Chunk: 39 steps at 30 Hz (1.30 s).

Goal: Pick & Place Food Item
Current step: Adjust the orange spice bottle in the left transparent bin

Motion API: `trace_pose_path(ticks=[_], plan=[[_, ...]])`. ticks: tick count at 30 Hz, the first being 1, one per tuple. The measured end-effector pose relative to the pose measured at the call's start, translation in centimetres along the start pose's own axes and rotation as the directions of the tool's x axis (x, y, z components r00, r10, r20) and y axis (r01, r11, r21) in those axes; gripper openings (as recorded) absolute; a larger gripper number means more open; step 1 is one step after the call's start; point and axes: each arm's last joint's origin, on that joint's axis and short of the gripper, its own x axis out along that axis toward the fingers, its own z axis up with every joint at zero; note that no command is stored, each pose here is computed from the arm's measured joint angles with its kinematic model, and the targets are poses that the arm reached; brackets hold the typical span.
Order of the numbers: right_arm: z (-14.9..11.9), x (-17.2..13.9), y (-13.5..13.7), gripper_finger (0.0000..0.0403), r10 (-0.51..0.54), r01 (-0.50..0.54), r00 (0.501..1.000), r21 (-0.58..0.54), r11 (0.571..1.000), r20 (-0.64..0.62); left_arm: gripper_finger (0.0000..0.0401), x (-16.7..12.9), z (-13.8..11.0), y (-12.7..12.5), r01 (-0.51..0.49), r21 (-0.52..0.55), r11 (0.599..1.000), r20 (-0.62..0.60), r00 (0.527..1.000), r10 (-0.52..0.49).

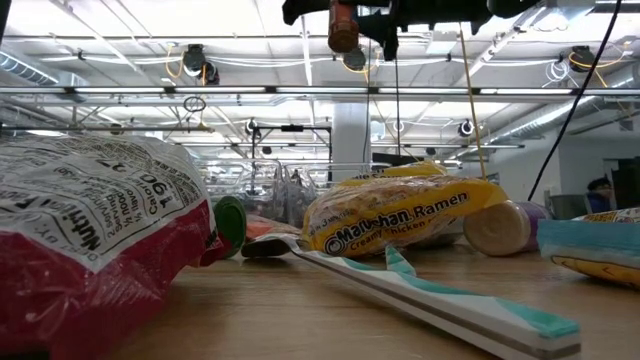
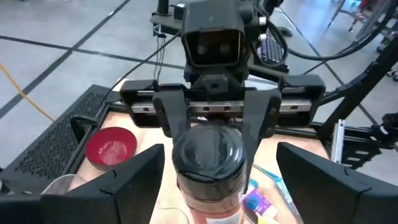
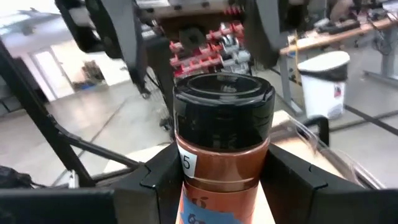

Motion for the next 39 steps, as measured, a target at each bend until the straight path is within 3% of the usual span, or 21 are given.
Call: trace_pose_path(ticks=[19, 39], plan=[[0.28, 0.37, 0.23, 0.0173, 0.053, -0.053, 0.998, 0.005, 0.999, 0.021, 0.0284, 0.18, -0.17, -0.03, 0.004, -0.007, 1.0, -0.014, 1.0, -0.004], [0.26, 0.4, 0.35, 0.0165, 0.059, -0.059, 0.998, -0.004, 0.998, 0.02, 0.0205, 0.58, -0.38, 0.07, 0.042, -0.028, 0.999, -0.024, 0.999, -0.043]])
